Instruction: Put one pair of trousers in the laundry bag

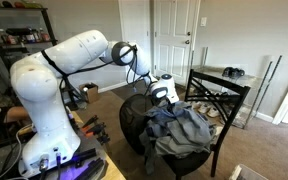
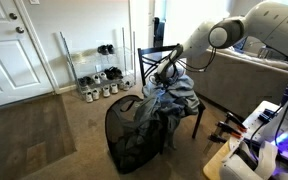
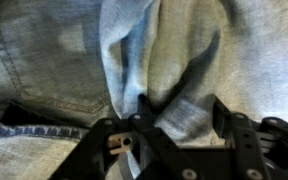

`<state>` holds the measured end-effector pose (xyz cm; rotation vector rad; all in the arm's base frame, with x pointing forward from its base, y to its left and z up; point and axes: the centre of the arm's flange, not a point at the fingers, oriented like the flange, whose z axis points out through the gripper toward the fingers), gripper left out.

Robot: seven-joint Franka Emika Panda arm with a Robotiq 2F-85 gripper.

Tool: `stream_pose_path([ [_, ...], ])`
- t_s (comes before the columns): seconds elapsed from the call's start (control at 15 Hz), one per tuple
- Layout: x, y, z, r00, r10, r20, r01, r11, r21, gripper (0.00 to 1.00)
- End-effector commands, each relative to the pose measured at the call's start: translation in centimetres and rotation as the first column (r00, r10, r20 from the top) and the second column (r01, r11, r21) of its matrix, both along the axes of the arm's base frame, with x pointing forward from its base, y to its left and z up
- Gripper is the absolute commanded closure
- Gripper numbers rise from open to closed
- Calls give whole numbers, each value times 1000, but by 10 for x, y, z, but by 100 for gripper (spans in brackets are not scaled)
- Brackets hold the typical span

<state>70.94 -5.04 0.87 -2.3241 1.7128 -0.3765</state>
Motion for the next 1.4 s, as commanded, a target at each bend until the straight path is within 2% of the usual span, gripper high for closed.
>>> stream_pose_path([
  [0.0,6,11,5,1000,-12,13,12,1000,-25,66],
  [0.33,-1,28,24,997,11,79,-7,999,-54,98],
  [0.53,-5,35,29,993,15,117,-6,997,-76,100],
  [0.67,-15,46,37,983,34,182,-16,995,-99,99],
  [0.8,-29,66,46,957,83,278,-55,993,-108,99],
  [1.0,-40,120,53,902,215,375,-191,976,-101,99],
  [1.13,-45,165,58,863,311,398,-303,949,-85,99],
  [1.33,-51,213,62,810,440,387,-458,887,-50,99],
])
